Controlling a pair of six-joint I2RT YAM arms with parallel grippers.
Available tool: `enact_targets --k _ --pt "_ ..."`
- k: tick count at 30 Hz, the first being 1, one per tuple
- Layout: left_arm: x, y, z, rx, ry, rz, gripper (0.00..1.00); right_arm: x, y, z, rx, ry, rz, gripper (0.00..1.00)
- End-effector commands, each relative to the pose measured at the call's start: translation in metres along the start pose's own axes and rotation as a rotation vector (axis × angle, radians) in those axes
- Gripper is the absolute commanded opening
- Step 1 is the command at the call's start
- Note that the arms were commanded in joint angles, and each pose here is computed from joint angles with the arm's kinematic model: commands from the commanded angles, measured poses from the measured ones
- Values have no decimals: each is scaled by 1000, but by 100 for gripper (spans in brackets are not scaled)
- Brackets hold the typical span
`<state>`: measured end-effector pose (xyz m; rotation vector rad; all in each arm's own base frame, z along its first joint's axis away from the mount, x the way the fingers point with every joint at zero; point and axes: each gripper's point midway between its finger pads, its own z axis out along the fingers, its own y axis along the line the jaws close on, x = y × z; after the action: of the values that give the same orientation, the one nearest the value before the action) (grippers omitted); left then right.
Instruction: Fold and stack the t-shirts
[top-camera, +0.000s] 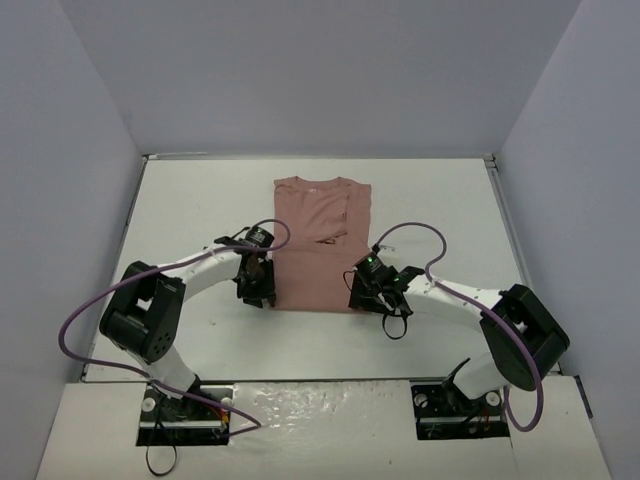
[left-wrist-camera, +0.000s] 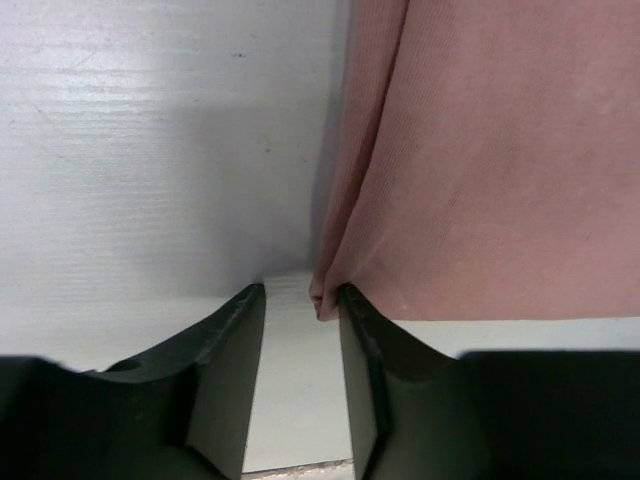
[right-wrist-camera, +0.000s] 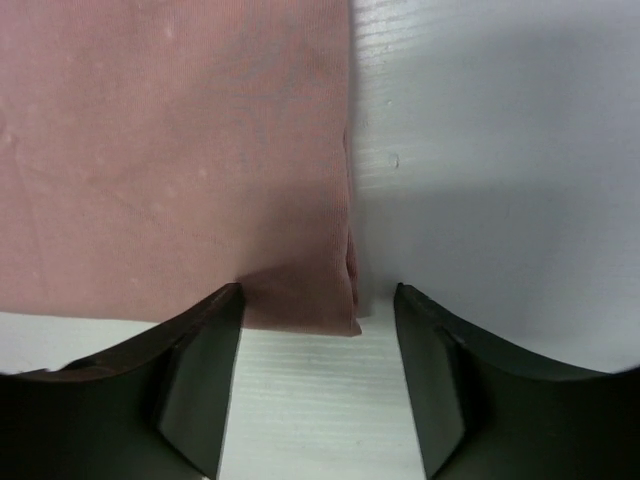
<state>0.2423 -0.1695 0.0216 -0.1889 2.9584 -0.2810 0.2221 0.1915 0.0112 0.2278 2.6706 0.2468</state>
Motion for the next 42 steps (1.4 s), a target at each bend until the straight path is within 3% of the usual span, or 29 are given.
enact_targets --k 1,5,12,15,18,25,36,38,42 --pt "-2 -5 14 -1 -9 9 29 -1 3 4 23 -19 3 55" --pt "5 -5 18 -6 1 18 25 10 -1 7 40 -1 -5 50" --pt "20 -3 27 -13 40 28 13 29 0 13 51 59 -25 32" --pt "20 -7 30 -4 52 32 2 32 0 15 56 75 -31 15" --pt "16 -11 24 9 49 47 0 24 0 11 67 53 -50 1" --pt "9 -14 -34 25 -7 108 0 1 2 -28 75 20 -131 0" --pt "78 15 -94 78 73 80 0 25 -9 -91 54 133 -195 0" --pt "75 14 -102 80 60 84 0 12 1 -103 46 124 -218 0" --pt "19 3 -138 75 -86 100 0 -34 24 -117 29 93 -266 0"
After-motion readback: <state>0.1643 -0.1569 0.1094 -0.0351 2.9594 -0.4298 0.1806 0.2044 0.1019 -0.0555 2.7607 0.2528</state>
